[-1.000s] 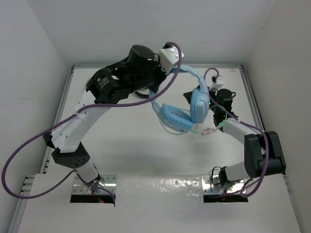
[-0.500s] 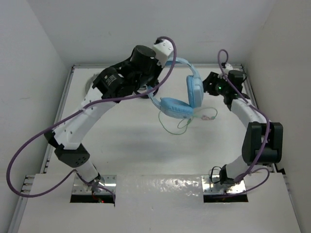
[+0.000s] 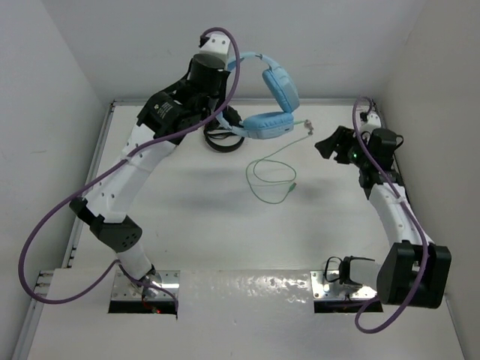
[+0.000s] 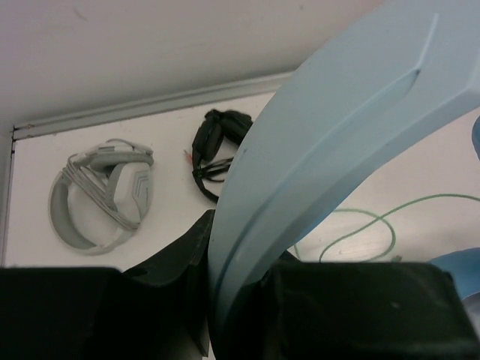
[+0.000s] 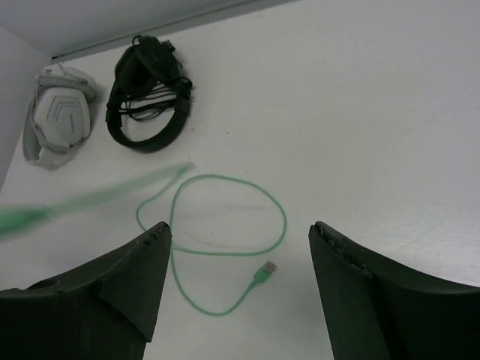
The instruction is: Wrap the headphones
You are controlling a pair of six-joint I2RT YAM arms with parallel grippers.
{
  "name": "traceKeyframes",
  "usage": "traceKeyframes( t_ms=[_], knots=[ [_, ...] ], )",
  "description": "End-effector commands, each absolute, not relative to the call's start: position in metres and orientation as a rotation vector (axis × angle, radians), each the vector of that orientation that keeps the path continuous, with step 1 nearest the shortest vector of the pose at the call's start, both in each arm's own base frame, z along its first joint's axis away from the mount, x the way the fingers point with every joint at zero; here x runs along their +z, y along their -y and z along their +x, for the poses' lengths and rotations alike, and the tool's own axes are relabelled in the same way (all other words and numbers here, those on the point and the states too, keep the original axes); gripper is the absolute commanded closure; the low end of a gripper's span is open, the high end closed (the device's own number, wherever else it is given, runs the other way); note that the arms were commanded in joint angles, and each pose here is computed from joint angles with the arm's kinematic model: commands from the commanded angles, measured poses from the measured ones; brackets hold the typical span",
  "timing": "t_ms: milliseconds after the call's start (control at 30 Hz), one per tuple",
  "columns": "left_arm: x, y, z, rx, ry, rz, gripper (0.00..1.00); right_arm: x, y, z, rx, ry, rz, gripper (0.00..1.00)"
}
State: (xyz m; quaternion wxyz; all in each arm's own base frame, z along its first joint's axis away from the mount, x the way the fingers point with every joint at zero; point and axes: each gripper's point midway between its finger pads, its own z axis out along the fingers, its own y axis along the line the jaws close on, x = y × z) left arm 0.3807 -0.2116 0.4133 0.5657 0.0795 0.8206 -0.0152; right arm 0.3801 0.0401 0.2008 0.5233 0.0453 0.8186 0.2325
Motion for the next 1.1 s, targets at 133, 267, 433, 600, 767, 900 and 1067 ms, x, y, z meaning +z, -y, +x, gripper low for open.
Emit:
traceKeyframes(
  t_ms=[133,267,433,600,767,900,1067],
  knots=[
    [0.522,0.195,0.372,-0.262,-1.644,-0.134,1.00,0.152,-0.125,0.351,0.594,-1.895,-0.061,0.24],
    [0.530,0.194,0.372,-0.276,-1.621,-0.153,1.00,0.131,-0.167,0.340,0.569,-1.824,-0.227,0.22],
    [0.538,0.193,0.370,-0.287,-1.602,-0.148,1.00,0.109,-0.189,0.358,0.294,-1.897,-0.463,0.17],
    [0.542,0.194,0.367,-0.293,-1.594,-0.129,1.00,0.107,-0.182,0.381,0.020,-1.920,-0.504,0.15],
    [0.543,0.192,0.368,-0.282,-1.588,-0.126,1.00,0.115,-0.173,0.386,-0.092,-1.874,-0.556,0.14],
    [0.547,0.192,0.367,-0.290,-1.577,-0.126,1.00,0.090,-0.192,0.399,-0.087,-1.942,-0.695,0.12],
    [0.547,0.193,0.368,-0.294,-1.577,-0.129,1.00,0.057,-0.207,0.394,-0.003,-2.020,-0.773,0.12]
  ],
)
